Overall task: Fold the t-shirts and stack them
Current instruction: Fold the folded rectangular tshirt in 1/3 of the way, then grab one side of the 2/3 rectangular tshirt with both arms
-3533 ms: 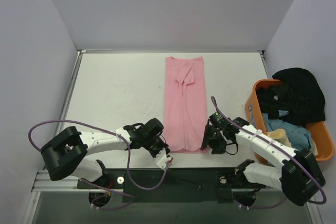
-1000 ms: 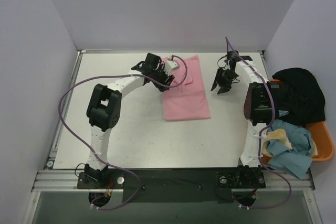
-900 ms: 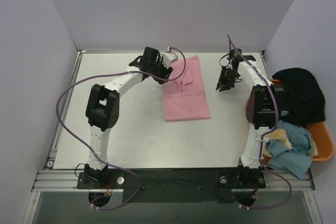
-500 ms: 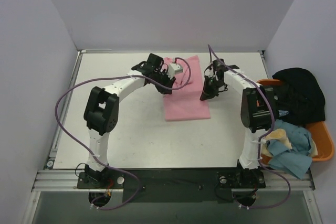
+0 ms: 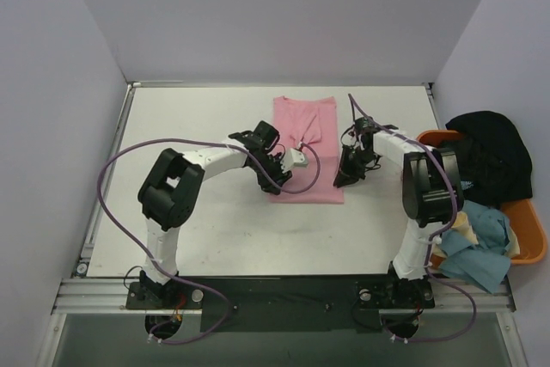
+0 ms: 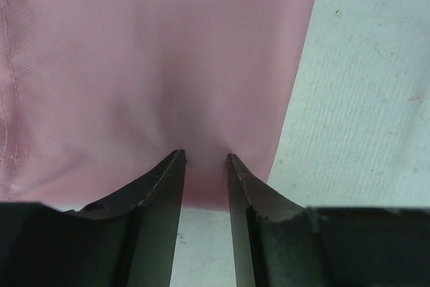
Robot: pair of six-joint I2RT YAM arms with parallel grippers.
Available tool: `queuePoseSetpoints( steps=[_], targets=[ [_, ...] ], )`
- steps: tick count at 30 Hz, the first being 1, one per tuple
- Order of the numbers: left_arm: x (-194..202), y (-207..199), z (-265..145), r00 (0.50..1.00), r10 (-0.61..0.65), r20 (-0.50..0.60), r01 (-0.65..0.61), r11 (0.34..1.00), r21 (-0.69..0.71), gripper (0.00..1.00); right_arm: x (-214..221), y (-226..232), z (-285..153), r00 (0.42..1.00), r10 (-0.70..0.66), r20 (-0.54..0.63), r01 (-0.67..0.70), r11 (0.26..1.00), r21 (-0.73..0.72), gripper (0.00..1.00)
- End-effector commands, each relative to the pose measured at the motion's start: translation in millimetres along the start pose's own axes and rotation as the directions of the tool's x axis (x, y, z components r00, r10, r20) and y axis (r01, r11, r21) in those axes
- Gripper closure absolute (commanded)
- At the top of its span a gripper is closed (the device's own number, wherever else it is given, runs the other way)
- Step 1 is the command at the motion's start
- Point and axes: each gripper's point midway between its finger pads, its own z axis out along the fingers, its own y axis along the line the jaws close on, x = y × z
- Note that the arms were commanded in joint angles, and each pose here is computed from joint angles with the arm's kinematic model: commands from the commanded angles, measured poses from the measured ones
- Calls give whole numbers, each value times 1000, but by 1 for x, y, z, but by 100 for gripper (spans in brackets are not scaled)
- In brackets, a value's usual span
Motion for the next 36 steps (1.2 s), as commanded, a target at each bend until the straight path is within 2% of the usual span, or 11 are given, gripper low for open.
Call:
queuePoseSetpoints(
  steps=[1, 4, 8, 9, 17, 22, 25, 29, 30, 32, 36],
  targets=[
    [-34, 10, -34, 987, 158, 38, -155, 985, -82, 57, 14, -6, -35, 1000, 1, 31, -2, 999, 43, 86],
    [-40, -16, -51, 966, 255, 47, -253, 967, -33, 51, 34, -15, -49, 999, 27, 43, -30, 997, 71, 66],
    [-15, -44, -56, 914, 405, 33, -406, 914, 21, 37, 63, -22, -40, 997, 80, -3, -80, 995, 60, 55],
    [-10, -46, -53, 894, 447, 27, -447, 894, 29, 31, 63, -22, -37, 996, 92, 4, -92, 994, 55, 54],
    [-9, -28, -22, 850, 527, -8, -527, 849, -33, 29, 60, -21, -9, 984, 177, 8, -177, 984, 15, 52],
    [8, -23, -5, 848, 525, -73, -529, 847, -51, 39, 67, -28, 2, 979, 202, -16, -201, 979, 37, 53],
    [22, -14, 1, 846, 518, -126, -528, 846, -71, 43, 68, -33, 5, 977, 211, -14, -211, 976, 51, 59],
    [23, -14, 2, 851, 510, -123, -521, 850, -84, 66, 69, -33, 9, 977, 213, -21, -212, 976, 46, 90],
    [22, -14, 2, 857, 502, -119, -513, 854, -87, 80, 69, -33, 9, 977, 213, -23, -212, 976, 44, 97],
    [16, -15, -2, 867, 487, -106, -497, 863, -92, 100, 70, -32, 9, 977, 211, -27, -210, 977, 39, 100],
    [19, -31, -16, 890, 443, -108, -449, 893, -40, 100, 81, -31, -2, 981, 188, -39, -187, 982, 34, 100]
  ],
)
